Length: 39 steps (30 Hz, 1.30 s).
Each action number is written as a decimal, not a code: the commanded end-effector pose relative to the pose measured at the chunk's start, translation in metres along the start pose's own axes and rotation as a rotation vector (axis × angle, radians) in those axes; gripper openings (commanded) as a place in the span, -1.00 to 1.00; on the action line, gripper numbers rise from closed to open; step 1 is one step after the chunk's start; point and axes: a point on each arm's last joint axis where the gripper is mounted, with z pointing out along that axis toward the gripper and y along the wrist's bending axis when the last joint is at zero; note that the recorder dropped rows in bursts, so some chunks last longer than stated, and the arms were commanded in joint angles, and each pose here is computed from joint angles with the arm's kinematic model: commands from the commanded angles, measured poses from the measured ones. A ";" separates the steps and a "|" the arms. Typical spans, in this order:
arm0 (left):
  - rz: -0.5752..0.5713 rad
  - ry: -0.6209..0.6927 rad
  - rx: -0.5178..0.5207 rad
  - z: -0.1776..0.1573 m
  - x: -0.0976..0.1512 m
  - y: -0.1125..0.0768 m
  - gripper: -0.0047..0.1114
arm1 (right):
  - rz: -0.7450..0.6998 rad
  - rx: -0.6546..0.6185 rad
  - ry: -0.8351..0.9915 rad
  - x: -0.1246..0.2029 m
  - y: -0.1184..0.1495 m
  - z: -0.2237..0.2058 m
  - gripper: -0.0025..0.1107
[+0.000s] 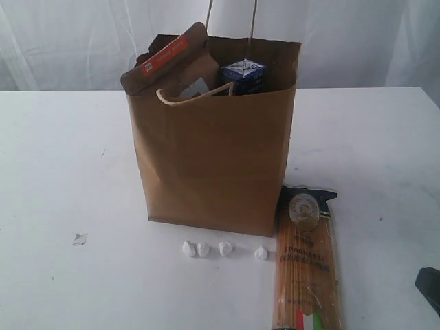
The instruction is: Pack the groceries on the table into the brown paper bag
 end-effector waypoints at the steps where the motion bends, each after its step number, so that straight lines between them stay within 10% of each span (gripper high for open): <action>1: -0.069 -0.011 0.001 -0.010 0.028 0.001 -0.92 | -0.003 -0.001 -0.006 0.001 0.000 0.000 -0.96; 9: -0.068 0.127 -0.007 -0.013 0.049 0.001 -0.92 | -0.003 -0.001 -0.006 0.001 0.000 0.000 -0.96; 23: 0.065 0.005 0.001 0.000 0.060 0.001 -0.92 | -0.003 -0.001 -0.006 0.001 0.000 0.000 -0.96; 28: 0.078 -0.198 0.007 0.008 0.108 0.001 -0.92 | -0.003 -0.001 -0.006 0.001 0.000 0.000 -0.96; 39: -0.016 -0.150 0.016 -0.007 0.222 0.002 -0.92 | -0.003 -0.001 -0.006 0.001 0.000 0.000 -0.96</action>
